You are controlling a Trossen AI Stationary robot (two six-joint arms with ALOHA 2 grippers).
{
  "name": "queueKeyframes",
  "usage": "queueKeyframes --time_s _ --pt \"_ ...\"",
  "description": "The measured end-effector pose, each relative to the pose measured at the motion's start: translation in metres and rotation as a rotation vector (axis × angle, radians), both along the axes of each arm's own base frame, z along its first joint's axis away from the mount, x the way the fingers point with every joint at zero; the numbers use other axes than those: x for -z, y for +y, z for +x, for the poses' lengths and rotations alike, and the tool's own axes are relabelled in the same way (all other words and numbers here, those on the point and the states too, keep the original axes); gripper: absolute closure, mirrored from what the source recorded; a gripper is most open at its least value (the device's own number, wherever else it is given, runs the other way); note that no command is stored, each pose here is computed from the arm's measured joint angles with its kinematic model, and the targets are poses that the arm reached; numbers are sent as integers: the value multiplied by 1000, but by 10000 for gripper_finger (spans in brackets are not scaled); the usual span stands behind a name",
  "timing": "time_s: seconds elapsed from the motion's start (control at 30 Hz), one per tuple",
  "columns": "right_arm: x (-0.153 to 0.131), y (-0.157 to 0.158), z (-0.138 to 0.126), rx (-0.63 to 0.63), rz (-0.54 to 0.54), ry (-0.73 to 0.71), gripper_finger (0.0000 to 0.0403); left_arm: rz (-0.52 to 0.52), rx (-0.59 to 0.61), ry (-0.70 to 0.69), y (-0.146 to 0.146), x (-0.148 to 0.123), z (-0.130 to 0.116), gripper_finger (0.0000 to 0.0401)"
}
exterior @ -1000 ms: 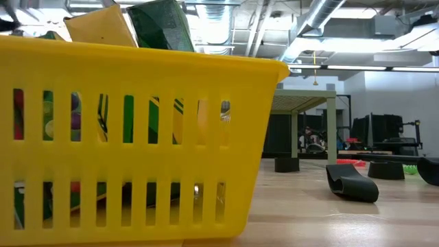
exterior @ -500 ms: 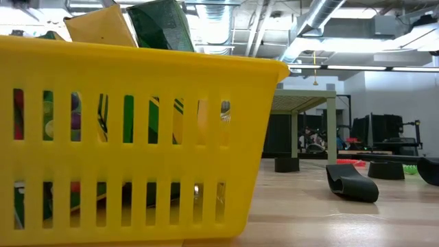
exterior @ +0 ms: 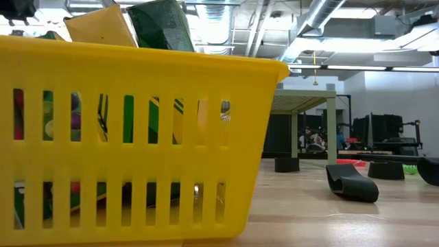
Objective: Pick & Place Office Desk Supplies
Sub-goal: Put the black rubber band into the red bin
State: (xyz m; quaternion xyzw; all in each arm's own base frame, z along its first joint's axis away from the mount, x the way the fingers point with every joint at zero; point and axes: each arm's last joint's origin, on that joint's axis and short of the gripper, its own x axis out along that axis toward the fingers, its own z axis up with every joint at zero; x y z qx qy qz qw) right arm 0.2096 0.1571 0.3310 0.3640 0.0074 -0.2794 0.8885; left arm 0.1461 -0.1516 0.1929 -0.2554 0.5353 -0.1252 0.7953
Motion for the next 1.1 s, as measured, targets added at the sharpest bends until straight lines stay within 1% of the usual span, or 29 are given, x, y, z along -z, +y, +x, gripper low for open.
queueKeyframes --time_s 0.13,0.23,0.3,0.43,0.53,0.6,0.67,0.77,0.87,0.9,0.97,1.0,1.07,1.1 --pt "0 -1 1 2 1 1 326 7 -3 4 0 0 0 192" --pt "0 -1 1 2 1 1 326 -12 9 4 -1 0 0 175" --pt "0 -1 1 2 1 1 326 -36 36 -5 -2 -2 1 167" --pt "0 -1 1 1 1 1 326 -46 41 -21 -2 -4 0 157" --pt "0 -1 1 -1 2 2 326 -68 88 -1 -3 -4 -1 155" --pt "0 -1 1 -1 3 3 326 -70 56 -42 -3 -7 1 157" --pt "0 -1 1 -2 3 3 326 -83 48 -76 -3 -11 0 157" --pt "0 0 1 -5 2 6 326 -66 30 -45 -2 -8 -1 158" --pt "0 0 1 -6 1 7 326 -112 5 -113 -3 -17 1 157" --pt "0 0 1 -7 -1 7 326 -108 13 -95 -2 -16 0 158" --pt "0 0 1 -7 -2 8 326 -64 23 -29 -1 -8 -2 163" --pt "0 0 1 -7 -2 8 326 -63 28 -16 -1 -7 -3 166" --pt "0 0 1 -7 -2 8 326 -97 34 -49 -4 -11 -1 170" --pt "0 0 1 -7 -2 8 326 -98 37 -46 -4 -12 -1 171"
